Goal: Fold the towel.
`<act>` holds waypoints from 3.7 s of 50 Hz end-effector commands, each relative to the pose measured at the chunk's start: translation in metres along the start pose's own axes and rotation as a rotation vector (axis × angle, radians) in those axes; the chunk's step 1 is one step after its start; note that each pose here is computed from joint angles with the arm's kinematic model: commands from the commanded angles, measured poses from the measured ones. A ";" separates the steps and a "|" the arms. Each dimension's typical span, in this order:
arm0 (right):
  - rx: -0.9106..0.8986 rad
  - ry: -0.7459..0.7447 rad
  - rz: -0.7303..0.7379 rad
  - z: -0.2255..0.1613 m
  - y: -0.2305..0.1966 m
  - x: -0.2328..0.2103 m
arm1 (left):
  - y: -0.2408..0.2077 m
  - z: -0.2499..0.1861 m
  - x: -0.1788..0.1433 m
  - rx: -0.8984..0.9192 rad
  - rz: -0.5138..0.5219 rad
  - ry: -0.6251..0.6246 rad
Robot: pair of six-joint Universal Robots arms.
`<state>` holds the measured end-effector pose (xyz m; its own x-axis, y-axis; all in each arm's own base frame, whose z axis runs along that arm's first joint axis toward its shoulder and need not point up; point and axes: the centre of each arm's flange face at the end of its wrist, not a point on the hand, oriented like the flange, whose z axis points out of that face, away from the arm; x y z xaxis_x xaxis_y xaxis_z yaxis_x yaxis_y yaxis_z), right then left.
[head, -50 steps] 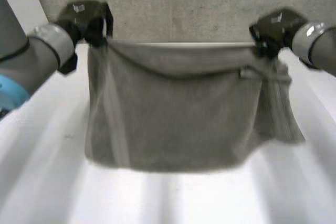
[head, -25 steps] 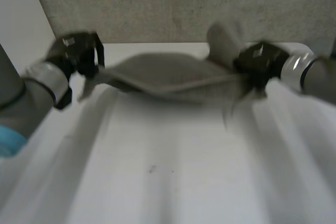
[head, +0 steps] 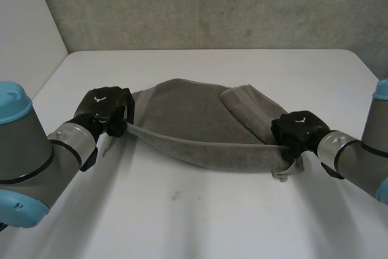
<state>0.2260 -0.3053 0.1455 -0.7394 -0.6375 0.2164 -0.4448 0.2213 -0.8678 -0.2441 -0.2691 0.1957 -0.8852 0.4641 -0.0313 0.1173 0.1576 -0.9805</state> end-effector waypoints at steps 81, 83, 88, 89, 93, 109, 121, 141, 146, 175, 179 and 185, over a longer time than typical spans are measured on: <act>0.057 0.089 -0.373 -0.054 -0.147 0.053 | -0.112 0.043 -0.040 0.097 0.291 -0.088; 0.188 0.156 -0.407 -0.033 -0.174 0.055 | -0.127 0.052 -0.042 0.152 0.293 -0.101; 0.492 0.368 -0.406 -0.038 -0.236 0.076 | -0.195 0.052 -0.041 0.399 0.280 -0.132; 0.587 0.418 -0.399 -0.048 -0.255 0.082 | -0.216 0.045 -0.039 0.481 0.255 -0.139; 0.731 0.473 -0.382 -0.074 -0.283 0.086 | -0.248 0.025 -0.038 0.599 0.191 -0.142; 0.424 0.196 -0.326 -0.066 -0.208 0.037 | -0.144 0.025 -0.021 0.288 0.070 -0.052; 0.540 0.207 -0.385 -0.115 -0.220 0.022 | -0.107 0.026 0.024 0.267 0.003 0.162; 0.712 0.240 -0.460 -0.202 -0.247 -0.001 | -0.060 0.048 0.093 0.159 -0.229 0.408; 0.725 0.248 -0.463 -0.213 -0.248 -0.005 | -0.043 0.055 0.101 0.110 -0.292 0.429; 0.706 0.151 -0.467 -0.225 -0.222 -0.027 | -0.021 0.072 0.181 0.041 -0.370 0.792; 0.702 0.146 -0.467 -0.223 -0.220 -0.028 | -0.015 0.069 0.188 0.007 -0.388 0.842; 0.687 0.139 -0.465 -0.218 -0.217 -0.028 | -0.001 0.058 0.199 -0.102 -0.406 0.987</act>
<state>0.2319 -0.1718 0.4298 -0.6365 -0.4392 0.6340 -0.3403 -0.5778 -0.7419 -0.4445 -0.2421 0.1891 -0.2259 0.8618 0.4542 -0.1127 0.4400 -0.8909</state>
